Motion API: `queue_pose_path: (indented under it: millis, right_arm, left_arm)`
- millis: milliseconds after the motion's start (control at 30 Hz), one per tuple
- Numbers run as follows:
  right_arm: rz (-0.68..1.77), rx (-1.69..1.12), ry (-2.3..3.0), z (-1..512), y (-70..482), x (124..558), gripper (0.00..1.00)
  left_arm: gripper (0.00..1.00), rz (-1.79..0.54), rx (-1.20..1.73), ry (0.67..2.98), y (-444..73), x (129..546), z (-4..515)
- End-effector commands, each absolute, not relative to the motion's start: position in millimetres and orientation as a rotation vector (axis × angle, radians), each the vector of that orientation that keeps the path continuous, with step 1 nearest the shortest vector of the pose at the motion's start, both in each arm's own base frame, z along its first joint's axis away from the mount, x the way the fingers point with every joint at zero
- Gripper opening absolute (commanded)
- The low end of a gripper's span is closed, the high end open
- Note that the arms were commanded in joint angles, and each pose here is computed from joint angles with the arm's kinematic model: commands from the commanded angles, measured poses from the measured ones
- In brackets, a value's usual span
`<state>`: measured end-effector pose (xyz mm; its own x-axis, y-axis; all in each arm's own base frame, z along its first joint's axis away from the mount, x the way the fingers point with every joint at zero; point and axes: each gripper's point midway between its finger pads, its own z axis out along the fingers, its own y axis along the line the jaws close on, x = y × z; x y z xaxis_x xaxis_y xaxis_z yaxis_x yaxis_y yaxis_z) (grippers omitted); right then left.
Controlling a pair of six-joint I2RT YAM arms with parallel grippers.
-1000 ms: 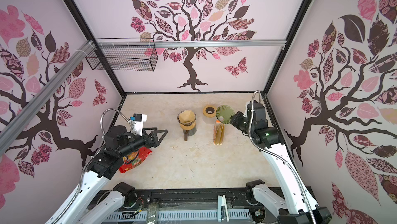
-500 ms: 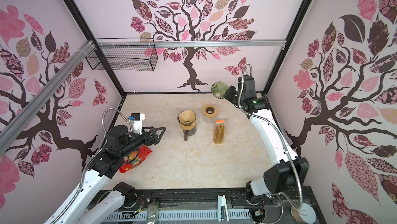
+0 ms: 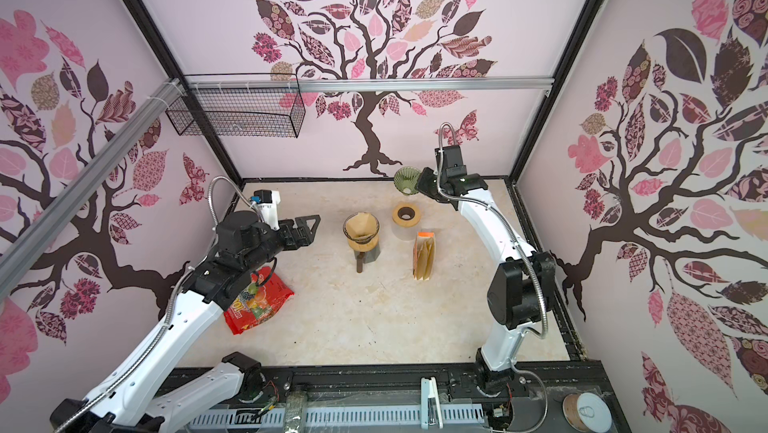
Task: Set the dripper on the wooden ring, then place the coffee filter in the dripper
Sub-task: 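Reach the left gripper toward the green dripper while the right gripper holds it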
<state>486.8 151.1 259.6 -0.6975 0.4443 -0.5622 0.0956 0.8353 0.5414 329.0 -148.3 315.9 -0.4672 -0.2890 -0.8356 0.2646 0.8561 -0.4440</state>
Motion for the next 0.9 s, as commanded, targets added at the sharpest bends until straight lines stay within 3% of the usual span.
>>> queue_pose_path:
  millis: [0, 533, 867]
  right_arm:
    - [0.618, 0.335, 2.313, 254.5, 159.4, 489.1, 0.00]
    - [0.549, 0.287, 2.394, 214.9, 155.4, 480.5, 0.00]
    - [0.550, 0.277, 2.427, 197.6, 159.9, 489.0, 0.00]
  left_arm:
    - [0.94, -0.707, 0.033, 1.881, -165.7, 350.6, 350.8]
    - [0.90, -1.010, 0.188, 2.065, -250.9, 415.1, 348.3]
    - [0.85, -0.941, 0.373, 2.208, -295.2, 417.3, 319.9]
